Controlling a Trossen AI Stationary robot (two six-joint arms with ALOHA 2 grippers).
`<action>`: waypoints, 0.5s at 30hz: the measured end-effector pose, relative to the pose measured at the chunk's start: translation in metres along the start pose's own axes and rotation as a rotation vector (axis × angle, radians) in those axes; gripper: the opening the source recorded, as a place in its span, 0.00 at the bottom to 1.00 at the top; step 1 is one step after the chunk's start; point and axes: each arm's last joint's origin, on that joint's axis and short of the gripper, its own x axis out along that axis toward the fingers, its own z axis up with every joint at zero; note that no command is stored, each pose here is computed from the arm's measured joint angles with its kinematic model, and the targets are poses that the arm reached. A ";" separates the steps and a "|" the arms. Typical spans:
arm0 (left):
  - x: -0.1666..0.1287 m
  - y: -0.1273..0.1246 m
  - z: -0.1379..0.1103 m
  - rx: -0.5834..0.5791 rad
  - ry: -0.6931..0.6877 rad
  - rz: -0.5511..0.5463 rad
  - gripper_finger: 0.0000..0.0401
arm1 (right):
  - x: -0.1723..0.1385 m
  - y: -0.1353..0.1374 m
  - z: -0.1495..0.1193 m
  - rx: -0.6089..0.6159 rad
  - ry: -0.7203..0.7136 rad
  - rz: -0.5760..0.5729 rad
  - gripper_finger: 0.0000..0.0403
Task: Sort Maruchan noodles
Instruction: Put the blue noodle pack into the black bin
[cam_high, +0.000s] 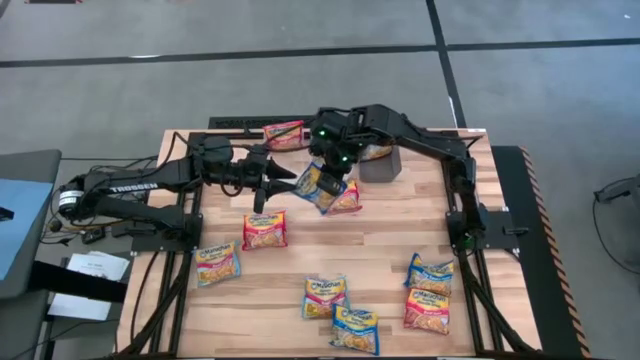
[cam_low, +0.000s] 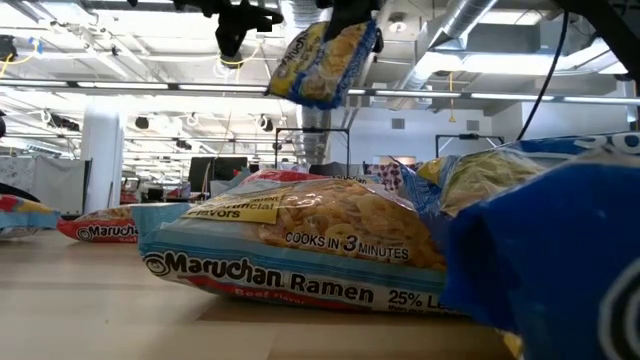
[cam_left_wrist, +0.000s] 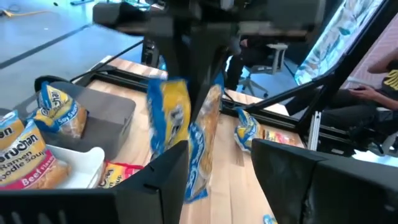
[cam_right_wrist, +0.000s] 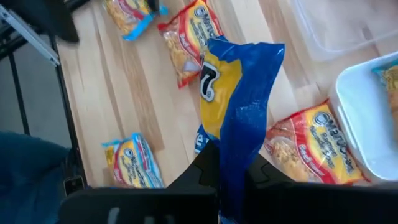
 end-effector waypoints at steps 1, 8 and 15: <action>0.000 0.001 0.000 -0.001 -0.001 0.004 0.41 | -0.003 0.000 0.000 -0.011 -0.008 0.001 0.06; -0.004 0.009 0.009 0.007 -0.073 0.032 0.41 | -0.022 -0.011 -0.005 -0.056 -0.018 -0.066 0.06; -0.009 0.019 0.017 0.014 -0.140 0.072 0.41 | -0.044 -0.029 -0.011 -0.078 -0.025 -0.185 0.06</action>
